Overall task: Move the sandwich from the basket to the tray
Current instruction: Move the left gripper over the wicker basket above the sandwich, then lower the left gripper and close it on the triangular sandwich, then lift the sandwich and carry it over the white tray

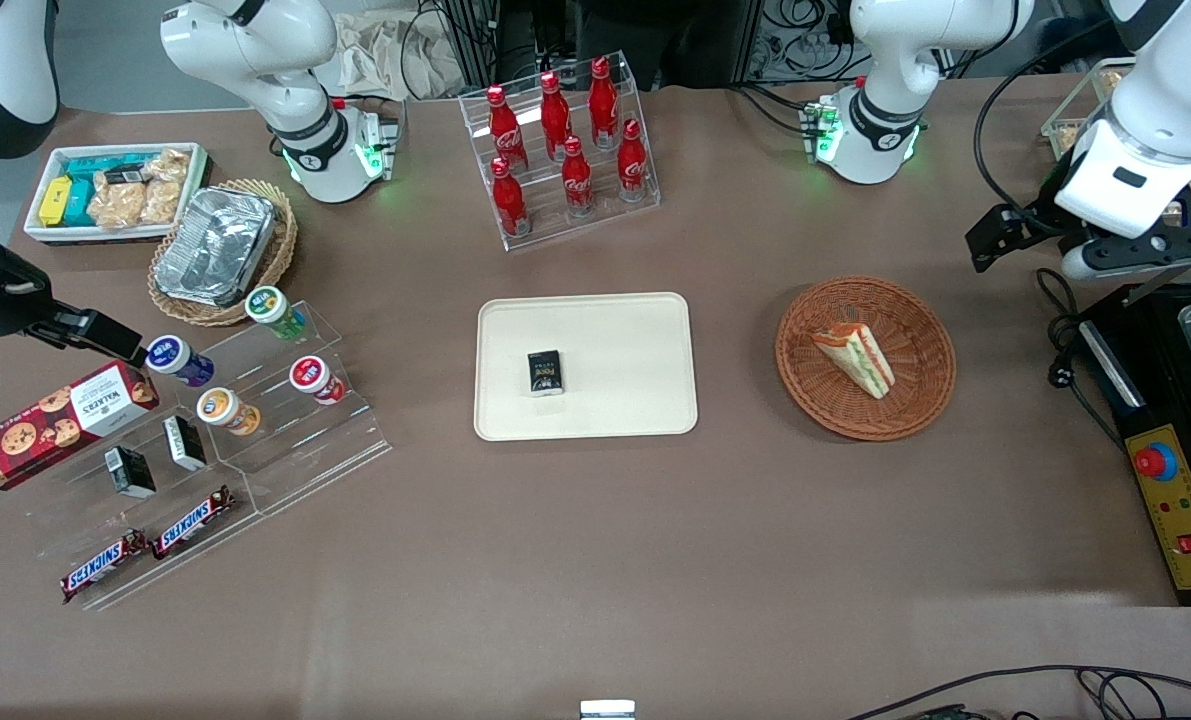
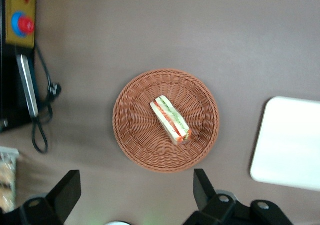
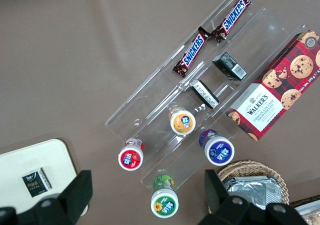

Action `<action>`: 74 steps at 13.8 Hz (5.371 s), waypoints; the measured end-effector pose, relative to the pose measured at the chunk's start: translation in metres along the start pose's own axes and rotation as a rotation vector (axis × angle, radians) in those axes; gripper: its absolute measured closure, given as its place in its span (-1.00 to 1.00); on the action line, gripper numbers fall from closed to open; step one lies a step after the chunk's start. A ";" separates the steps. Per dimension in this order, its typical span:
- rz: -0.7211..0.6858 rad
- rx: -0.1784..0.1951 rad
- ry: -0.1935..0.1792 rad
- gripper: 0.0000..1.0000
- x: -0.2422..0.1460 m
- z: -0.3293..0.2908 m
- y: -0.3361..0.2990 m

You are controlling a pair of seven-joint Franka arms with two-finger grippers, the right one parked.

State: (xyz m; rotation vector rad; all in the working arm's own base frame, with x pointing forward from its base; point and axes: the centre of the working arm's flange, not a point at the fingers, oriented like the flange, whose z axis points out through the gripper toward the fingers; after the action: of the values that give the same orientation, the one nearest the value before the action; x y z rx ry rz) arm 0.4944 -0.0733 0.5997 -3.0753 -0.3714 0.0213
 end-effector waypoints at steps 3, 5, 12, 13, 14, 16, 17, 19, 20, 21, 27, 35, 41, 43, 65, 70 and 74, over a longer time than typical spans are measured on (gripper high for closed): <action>-0.135 0.029 -0.056 -1.00 -0.008 0.023 0.004; -0.176 0.046 -0.081 -1.00 -0.016 0.037 0.007; -0.400 0.129 -0.141 -1.00 -0.066 0.126 0.007; -0.438 0.136 -0.134 -1.00 -0.072 0.145 0.013; -0.465 0.137 -0.123 -1.00 -0.077 0.164 0.017; -0.498 0.121 -0.100 -1.00 -0.083 0.196 0.018; -0.512 0.109 -0.087 -1.00 -0.084 0.212 0.017; -0.537 0.086 -0.067 -1.00 -0.084 0.239 0.020; -0.547 0.079 -0.063 -1.00 -0.083 0.250 0.023; -0.556 0.073 -0.059 -1.00 -0.081 0.259 0.027; -0.580 0.012 -0.016 -1.00 -0.069 0.288 0.046; -0.574 0.013 -0.002 -1.00 -0.063 0.337 0.057; -0.585 0.008 0.021 -0.24 -0.057 0.346 0.060; -0.586 -0.002 0.036 0.16 -0.053 0.339 0.060; 0.125 -0.188 0.122 0.59 -0.175 0.154 0.299; 0.270 -0.139 0.085 0.59 -0.175 0.269 0.329; 0.305 -0.127 0.124 0.59 -0.171 0.316 0.336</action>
State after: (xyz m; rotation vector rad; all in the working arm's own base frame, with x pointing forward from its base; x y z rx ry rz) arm 0.4019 -0.4269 0.2704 -3.2033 0.1083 -0.1890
